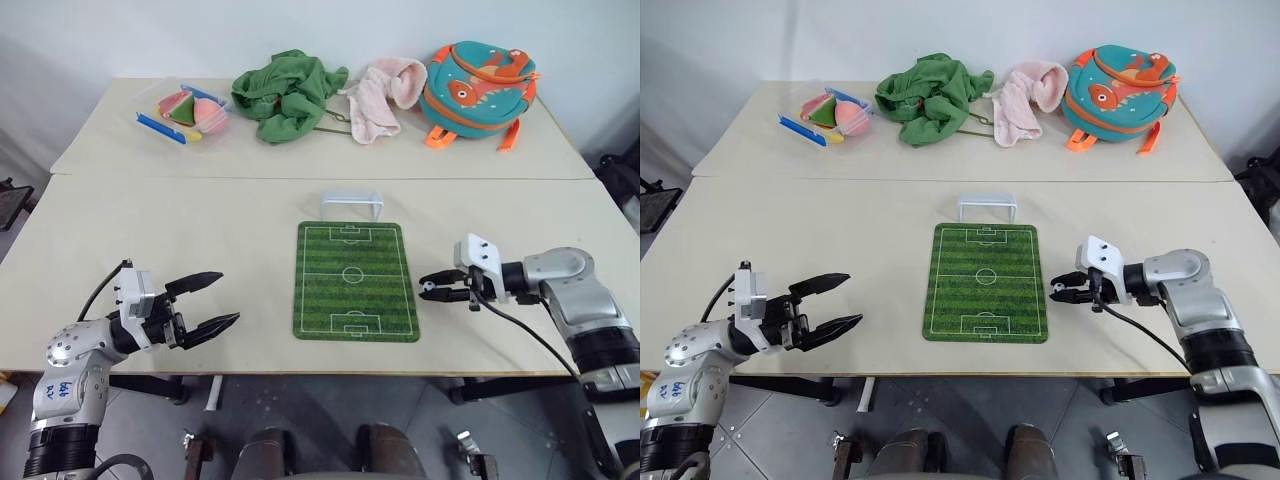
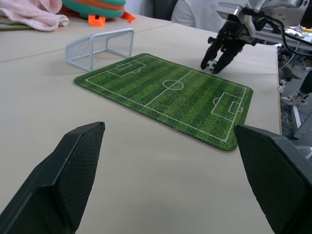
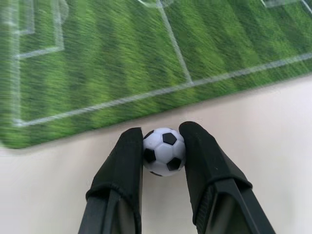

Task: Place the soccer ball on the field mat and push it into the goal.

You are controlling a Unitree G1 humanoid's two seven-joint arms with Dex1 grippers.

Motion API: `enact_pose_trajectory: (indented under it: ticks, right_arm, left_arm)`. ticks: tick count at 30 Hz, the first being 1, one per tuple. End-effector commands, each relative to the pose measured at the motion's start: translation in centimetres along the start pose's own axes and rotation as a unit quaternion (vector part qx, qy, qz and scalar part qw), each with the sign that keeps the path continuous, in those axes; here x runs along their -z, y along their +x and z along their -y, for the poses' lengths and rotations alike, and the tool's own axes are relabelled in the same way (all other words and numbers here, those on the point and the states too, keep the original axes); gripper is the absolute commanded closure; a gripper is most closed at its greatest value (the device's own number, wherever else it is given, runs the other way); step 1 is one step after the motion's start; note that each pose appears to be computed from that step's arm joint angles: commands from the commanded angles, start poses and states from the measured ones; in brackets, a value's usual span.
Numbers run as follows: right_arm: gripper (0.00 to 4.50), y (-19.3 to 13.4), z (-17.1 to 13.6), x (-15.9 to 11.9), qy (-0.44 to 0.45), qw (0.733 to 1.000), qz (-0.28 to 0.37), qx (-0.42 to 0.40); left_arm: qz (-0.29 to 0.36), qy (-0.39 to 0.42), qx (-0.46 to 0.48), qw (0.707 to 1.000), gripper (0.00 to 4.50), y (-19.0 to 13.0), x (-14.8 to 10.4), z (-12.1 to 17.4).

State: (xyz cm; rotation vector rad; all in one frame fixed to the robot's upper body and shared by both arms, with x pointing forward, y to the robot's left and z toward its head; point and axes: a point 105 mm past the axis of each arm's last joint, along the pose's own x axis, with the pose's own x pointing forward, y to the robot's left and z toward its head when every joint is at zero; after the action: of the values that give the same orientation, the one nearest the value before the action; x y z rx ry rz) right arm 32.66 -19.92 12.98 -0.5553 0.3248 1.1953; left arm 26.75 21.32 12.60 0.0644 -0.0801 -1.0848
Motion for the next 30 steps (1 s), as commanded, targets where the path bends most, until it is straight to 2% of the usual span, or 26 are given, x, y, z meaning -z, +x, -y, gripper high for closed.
enact_pose_trajectory:
  ticks: [1,3,6,9,12,19,30]
  right_arm:
    - [3.65,-0.1,-1.1,-4.9,-0.041,0.998,0.055,-0.005]
    - [3.65,1.4,-2.9,-6.6,-0.041,0.996,0.067,-0.038]
    - [3.65,3.7,-5.6,-8.2,-0.044,0.992,0.084,-0.088]
    - [3.65,5.9,-7.9,-8.3,-0.052,0.986,0.079,-0.140]
    - [3.65,7.2,-8.6,-7.7,-0.065,0.984,0.062,-0.154]
    - [3.65,9.5,-8.2,-6.5,-0.080,0.984,0.037,-0.153]
    - [3.65,9.9,-6.6,-5.9,-0.077,0.985,0.039,-0.148]
  left_arm:
    - [0.009,0.014,0.021,1.000,0.00,0.2,-0.1,0.1]
    - [0.034,0.014,0.041,0.998,0.00,0.3,-0.3,0.3]
    - [0.027,0.009,0.055,0.998,0.00,0.5,0.5,0.5]
    - [0.007,0.017,0.078,0.997,0.00,0.7,1.4,1.0]
    - [0.012,0.037,0.073,0.997,0.00,1.2,1.3,0.9]
    - [0.025,0.042,0.057,0.997,0.00,1.0,1.3,1.6]
    - [0.026,0.036,0.039,0.998,0.00,0.7,1.6,2.2]
